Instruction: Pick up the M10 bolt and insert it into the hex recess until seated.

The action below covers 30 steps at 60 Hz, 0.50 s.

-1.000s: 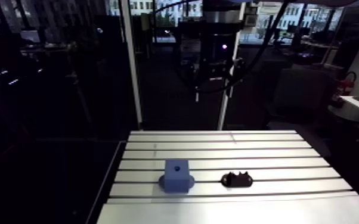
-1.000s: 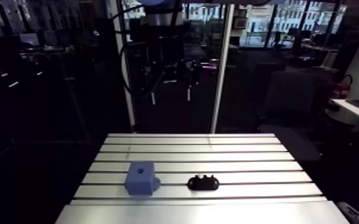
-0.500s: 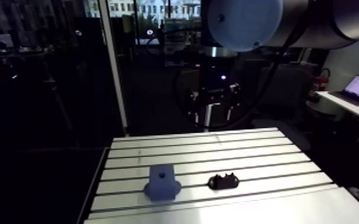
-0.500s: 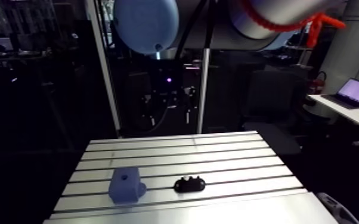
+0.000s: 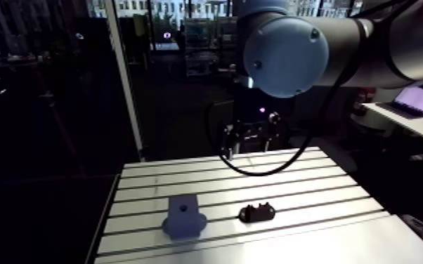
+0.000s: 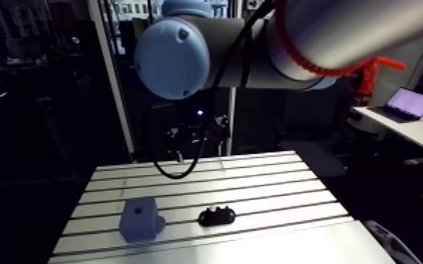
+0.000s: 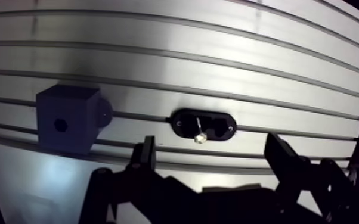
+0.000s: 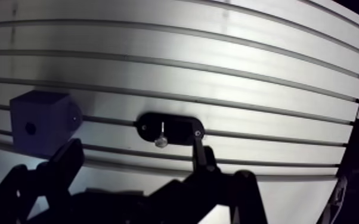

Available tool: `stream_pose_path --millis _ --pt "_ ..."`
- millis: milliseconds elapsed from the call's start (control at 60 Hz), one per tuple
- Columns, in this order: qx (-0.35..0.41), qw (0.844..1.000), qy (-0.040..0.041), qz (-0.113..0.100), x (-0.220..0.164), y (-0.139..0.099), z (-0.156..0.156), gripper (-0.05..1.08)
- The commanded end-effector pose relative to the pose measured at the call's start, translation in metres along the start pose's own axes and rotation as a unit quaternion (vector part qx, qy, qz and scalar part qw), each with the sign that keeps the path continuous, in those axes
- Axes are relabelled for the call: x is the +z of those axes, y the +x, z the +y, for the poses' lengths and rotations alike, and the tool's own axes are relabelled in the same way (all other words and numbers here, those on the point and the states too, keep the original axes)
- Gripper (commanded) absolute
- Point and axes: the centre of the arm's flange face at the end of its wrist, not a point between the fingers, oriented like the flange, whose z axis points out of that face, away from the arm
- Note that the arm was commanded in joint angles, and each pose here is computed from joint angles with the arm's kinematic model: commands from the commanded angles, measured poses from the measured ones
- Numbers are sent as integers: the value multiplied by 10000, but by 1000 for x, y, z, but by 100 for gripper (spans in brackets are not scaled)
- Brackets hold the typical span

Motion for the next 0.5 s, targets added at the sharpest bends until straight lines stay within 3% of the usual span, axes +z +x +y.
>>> stream_pose_path --millis 17,500 --pt "35 9994 -62 332 13 -3 2 0" --pt "10 10000 64 -71 41 -7 6 7"
